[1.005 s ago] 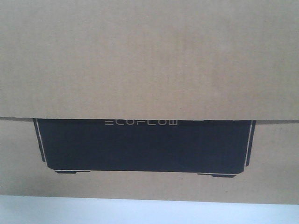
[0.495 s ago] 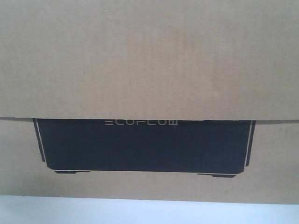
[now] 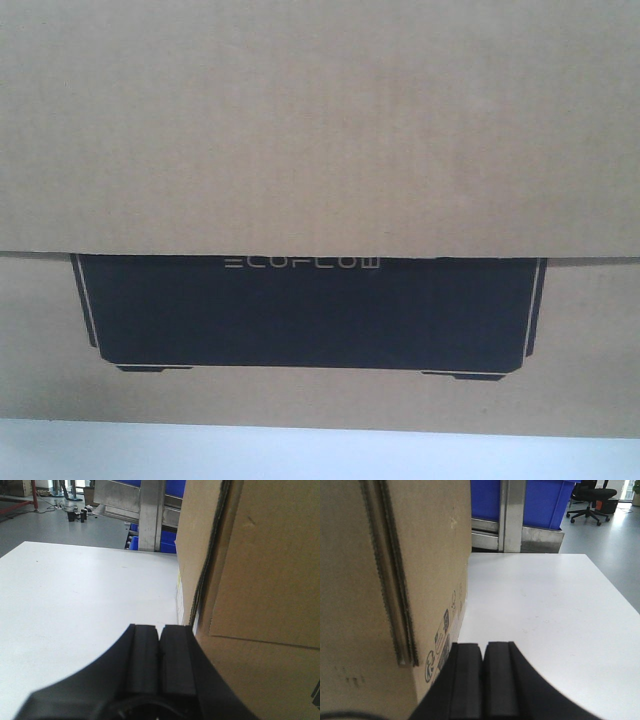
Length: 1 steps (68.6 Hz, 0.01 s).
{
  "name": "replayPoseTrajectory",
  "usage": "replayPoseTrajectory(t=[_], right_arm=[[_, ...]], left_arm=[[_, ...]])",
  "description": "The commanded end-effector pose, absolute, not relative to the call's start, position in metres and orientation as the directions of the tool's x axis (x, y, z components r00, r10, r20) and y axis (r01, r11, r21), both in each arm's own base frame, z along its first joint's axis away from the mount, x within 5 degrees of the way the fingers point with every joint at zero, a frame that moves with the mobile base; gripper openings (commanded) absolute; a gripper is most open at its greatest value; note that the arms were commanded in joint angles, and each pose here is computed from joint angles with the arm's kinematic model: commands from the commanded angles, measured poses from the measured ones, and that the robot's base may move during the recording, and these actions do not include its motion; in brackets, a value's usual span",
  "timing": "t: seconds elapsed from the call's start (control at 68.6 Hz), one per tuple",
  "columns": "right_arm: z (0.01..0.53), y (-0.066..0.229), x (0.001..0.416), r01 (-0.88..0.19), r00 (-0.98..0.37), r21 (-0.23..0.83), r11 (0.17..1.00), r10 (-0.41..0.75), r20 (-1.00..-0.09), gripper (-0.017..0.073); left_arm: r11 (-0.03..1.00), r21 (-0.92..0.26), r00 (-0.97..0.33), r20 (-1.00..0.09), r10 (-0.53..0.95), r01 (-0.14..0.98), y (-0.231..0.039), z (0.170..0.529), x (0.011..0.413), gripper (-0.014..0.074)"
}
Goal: Grab box from left shelf to table start
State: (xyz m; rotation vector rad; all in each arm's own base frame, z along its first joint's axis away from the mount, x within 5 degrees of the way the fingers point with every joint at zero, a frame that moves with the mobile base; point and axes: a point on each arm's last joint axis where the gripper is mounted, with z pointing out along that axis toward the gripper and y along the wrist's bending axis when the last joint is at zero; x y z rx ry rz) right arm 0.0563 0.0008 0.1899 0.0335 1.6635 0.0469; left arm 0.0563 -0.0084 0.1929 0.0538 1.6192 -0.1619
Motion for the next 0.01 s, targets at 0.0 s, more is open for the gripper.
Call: replayPoseTrajectory(t=[0.0], right_arm=[[0.1965, 0.0001, 0.0563, -0.001, 0.004, 0.049, 0.999, 0.049, -0.999, 0.0058]], left_arm=[[0.987, -0.084, 0.047, -0.995, -0.091, 0.138, -0.0076, 0.2031, 0.055, -0.0099]])
